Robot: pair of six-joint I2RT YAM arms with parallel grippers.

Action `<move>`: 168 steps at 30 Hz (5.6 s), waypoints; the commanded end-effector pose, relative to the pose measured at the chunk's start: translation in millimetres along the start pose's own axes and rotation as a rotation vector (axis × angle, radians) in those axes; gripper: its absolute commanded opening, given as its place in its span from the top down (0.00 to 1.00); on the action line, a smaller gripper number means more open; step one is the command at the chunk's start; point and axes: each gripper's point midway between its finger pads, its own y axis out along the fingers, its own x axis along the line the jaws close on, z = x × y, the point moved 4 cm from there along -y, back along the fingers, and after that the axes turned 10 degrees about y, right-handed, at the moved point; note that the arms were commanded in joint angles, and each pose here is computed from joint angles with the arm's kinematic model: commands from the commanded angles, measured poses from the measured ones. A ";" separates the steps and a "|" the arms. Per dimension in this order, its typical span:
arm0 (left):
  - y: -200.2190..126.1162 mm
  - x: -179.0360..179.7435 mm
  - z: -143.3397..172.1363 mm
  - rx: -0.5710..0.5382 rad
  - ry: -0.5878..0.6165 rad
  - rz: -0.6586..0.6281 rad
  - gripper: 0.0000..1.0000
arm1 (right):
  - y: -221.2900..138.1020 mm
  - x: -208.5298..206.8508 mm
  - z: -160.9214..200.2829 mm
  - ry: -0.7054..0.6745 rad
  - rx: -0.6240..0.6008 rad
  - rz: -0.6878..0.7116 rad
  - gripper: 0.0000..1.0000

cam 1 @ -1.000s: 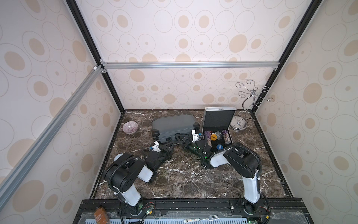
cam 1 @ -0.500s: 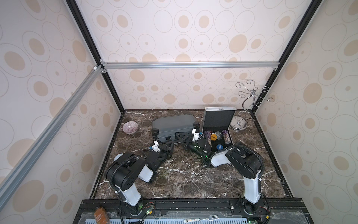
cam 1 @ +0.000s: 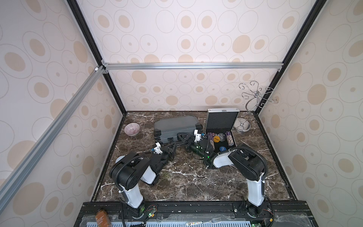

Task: Open the poker set cases
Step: Open the fastener on the poker set case, then place the poker set case at the center of the board, then open the fastener on the poker set case.

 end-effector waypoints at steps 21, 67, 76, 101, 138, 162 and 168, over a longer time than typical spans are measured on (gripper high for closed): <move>-0.5 -12.3 6.6 0.028 -0.169 0.124 1.00 | -13.9 141.6 29.4 0.015 0.094 -0.432 0.02; -7.8 5.1 6.8 0.016 -0.138 0.063 1.00 | -68.0 -32.9 14.5 -0.102 0.000 0.212 0.01; -23.7 18.0 8.6 0.018 -0.121 0.004 1.00 | -80.6 -35.5 16.1 -0.278 0.034 0.360 0.01; -31.7 35.5 9.7 0.013 -0.025 -0.074 0.42 | -82.7 -22.1 10.0 -0.557 0.031 0.511 0.01; -39.5 -29.8 -40.2 -0.141 0.896 -0.553 0.00 | -42.6 -30.0 33.9 -0.830 0.224 0.514 0.00; -53.0 -29.8 -77.3 -0.134 0.998 -0.636 0.00 | -2.5 -51.2 37.3 -0.938 0.333 0.612 0.01; -46.8 -19.1 -88.9 -0.096 1.010 -0.665 0.00 | 1.9 -51.7 38.7 -0.963 0.334 0.624 0.01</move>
